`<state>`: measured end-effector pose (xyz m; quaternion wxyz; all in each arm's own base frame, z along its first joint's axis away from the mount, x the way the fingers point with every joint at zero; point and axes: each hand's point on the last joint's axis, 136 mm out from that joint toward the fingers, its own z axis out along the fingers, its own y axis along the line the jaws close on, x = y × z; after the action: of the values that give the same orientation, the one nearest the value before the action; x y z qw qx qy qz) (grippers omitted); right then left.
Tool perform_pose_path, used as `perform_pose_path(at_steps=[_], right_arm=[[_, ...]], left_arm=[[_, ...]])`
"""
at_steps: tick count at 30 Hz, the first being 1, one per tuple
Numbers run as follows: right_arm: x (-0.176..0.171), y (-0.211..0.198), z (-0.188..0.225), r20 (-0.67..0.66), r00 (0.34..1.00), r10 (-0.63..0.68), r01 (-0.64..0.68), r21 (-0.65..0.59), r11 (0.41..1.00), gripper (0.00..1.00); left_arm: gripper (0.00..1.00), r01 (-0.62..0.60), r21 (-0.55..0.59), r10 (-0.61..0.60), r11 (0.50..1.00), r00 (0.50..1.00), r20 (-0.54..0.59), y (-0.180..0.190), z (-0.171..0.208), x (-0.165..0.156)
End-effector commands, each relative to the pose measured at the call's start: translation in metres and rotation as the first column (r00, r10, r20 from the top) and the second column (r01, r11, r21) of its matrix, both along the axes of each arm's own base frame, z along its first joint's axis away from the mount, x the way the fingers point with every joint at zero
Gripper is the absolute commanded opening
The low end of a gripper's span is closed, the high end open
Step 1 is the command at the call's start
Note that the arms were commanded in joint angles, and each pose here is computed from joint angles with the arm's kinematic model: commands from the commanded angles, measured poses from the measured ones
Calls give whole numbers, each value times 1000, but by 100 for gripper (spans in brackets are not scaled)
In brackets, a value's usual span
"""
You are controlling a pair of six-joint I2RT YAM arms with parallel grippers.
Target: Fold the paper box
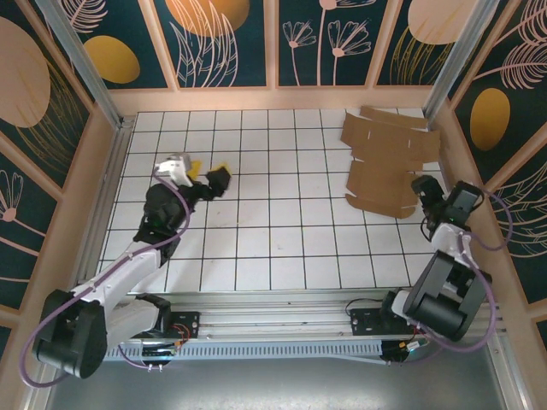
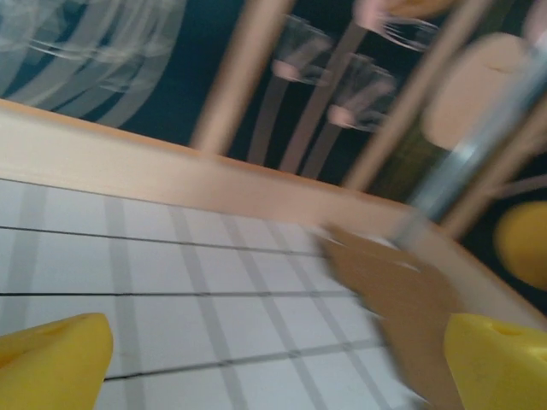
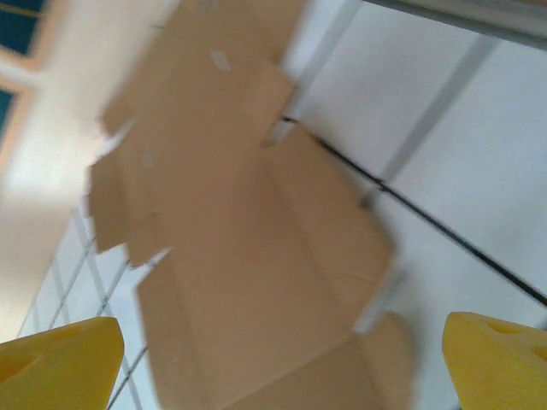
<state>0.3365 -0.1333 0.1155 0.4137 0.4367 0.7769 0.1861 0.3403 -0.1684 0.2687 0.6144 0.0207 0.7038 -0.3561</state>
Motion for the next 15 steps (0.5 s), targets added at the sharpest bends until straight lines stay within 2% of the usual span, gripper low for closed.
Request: perform_pose_path(at_steps=[1,4,7,11,15], right_arm=[[1,-11,-9,-34,999,37,-34,79,996,97],[17,-20,-28,-57,994,97,-89,128,988,96],[42,-12,-39,-17,982,188,-182,178,967,94],[66,-5,-60,-58,966,253,-240,179,954,94],[80,4,-80,-119,949,291,-270,166,948,89]], left_arm=[[99,246,-44,-249,968,966,-66,-53,5,-29],[99,409,-26,-410,912,909,-76,-90,9,-54],[99,484,9,-481,875,871,-96,-107,4,-67],[99,488,40,-480,872,869,-118,-105,-6,-72],[99,456,68,-444,887,885,-142,-98,-16,-72]])
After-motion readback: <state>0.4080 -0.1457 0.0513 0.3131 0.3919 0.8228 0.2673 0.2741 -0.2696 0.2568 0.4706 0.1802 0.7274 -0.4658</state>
